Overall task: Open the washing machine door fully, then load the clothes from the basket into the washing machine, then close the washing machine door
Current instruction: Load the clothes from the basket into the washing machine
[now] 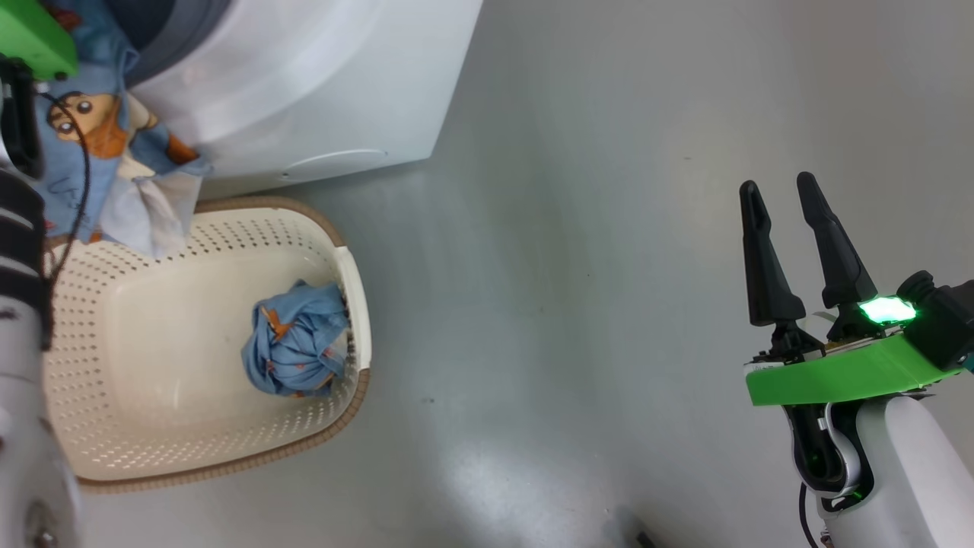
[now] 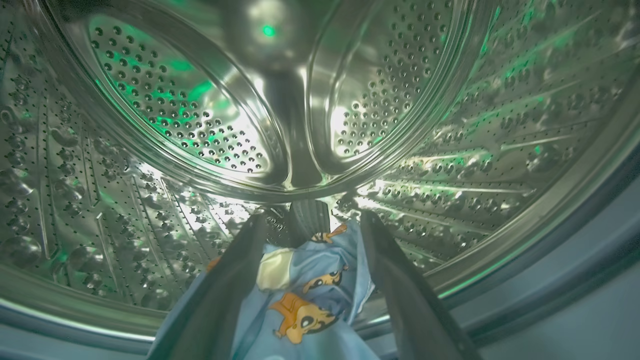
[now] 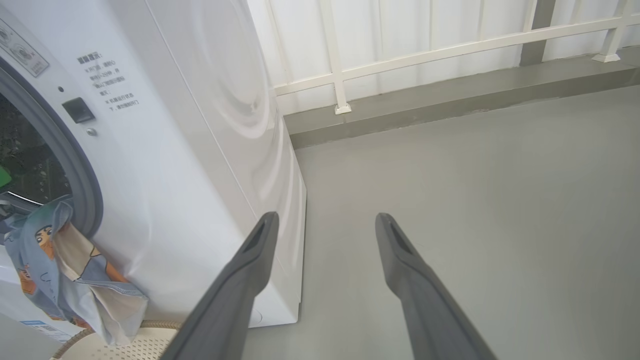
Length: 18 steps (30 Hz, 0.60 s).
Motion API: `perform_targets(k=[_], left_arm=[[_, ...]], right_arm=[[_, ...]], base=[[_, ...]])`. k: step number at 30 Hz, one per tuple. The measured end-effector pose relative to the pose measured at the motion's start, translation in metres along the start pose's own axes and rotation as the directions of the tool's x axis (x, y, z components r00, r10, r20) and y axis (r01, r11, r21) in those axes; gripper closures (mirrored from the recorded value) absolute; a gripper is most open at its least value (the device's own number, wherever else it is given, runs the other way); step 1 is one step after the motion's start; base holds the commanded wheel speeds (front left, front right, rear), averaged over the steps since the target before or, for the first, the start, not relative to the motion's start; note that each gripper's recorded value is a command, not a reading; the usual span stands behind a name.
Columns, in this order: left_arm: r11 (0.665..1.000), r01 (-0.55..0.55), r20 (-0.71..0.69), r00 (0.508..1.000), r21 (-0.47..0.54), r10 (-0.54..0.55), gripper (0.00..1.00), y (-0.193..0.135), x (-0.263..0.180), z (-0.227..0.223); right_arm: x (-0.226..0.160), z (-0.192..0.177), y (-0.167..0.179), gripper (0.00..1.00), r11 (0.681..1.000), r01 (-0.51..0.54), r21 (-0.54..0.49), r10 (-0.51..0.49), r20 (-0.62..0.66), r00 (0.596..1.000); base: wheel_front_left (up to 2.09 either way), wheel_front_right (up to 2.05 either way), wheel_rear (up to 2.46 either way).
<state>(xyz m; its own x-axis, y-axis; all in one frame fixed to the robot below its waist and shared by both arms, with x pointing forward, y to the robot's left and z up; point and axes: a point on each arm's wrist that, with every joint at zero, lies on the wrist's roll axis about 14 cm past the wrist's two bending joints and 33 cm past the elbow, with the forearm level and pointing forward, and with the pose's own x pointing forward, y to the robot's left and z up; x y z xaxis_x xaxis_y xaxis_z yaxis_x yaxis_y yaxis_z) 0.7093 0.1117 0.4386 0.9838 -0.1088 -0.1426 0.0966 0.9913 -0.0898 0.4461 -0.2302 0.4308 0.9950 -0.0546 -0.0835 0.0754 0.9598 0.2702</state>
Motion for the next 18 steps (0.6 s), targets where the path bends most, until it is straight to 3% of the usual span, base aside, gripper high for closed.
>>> perform_targets(k=[8, 18], left_arm=[[0.998, 0.012, 0.094, 0.996, -0.068, -0.005, 0.0, -0.004, -0.028, 0.011], [0.999, 0.009, 0.131, 0.991, -0.041, -0.003, 0.0, 0.0, -0.074, 0.015]], right_arm=[[-0.003, 0.01, 0.003, 0.0, 1.0, -0.014, -0.004, 0.014, 0.022, 1.0], [-0.011, 0.03, 0.007, 0.0, 0.999, -0.04, -0.025, 0.041, 0.061, 0.997]], base=[[0.0, 0.0, 0.0], [0.0, 0.0, 0.0]])
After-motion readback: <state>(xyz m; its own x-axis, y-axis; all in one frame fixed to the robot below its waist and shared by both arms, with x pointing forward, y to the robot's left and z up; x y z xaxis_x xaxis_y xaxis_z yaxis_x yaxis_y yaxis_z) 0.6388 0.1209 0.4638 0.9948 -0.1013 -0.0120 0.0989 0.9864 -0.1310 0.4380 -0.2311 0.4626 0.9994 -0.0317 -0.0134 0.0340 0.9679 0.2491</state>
